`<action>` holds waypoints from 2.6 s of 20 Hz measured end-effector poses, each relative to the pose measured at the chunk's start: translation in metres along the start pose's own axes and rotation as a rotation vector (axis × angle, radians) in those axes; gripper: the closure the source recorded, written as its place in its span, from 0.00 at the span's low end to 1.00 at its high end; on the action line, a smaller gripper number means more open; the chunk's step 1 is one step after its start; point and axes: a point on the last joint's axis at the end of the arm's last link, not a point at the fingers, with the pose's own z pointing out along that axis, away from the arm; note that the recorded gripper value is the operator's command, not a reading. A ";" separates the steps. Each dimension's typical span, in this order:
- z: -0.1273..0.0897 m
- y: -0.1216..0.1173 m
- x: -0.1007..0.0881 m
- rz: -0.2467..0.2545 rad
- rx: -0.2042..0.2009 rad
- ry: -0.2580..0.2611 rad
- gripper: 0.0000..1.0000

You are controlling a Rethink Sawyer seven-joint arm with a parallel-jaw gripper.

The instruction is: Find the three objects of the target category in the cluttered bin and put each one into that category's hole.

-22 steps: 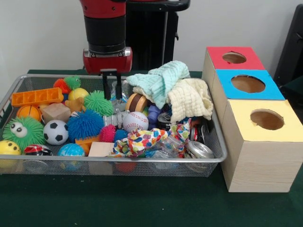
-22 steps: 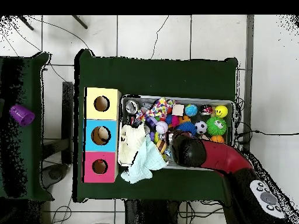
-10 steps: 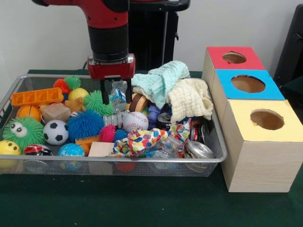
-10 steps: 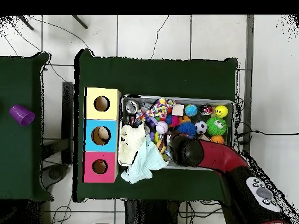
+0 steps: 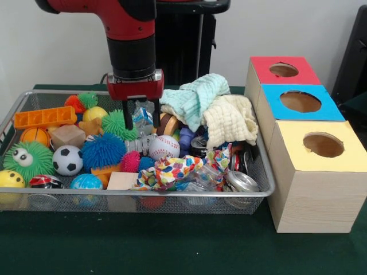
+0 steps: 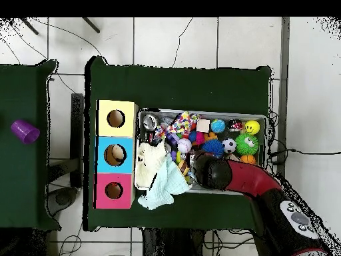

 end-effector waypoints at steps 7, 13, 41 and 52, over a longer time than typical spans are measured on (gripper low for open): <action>0.009 -0.007 -0.010 0.007 0.002 -0.011 0.00; 0.017 -0.014 -0.020 0.014 0.007 -0.024 0.00; 0.027 -0.027 -0.034 -0.009 0.032 -0.049 0.00; 0.049 -0.032 -0.037 -0.024 0.035 -0.047 0.00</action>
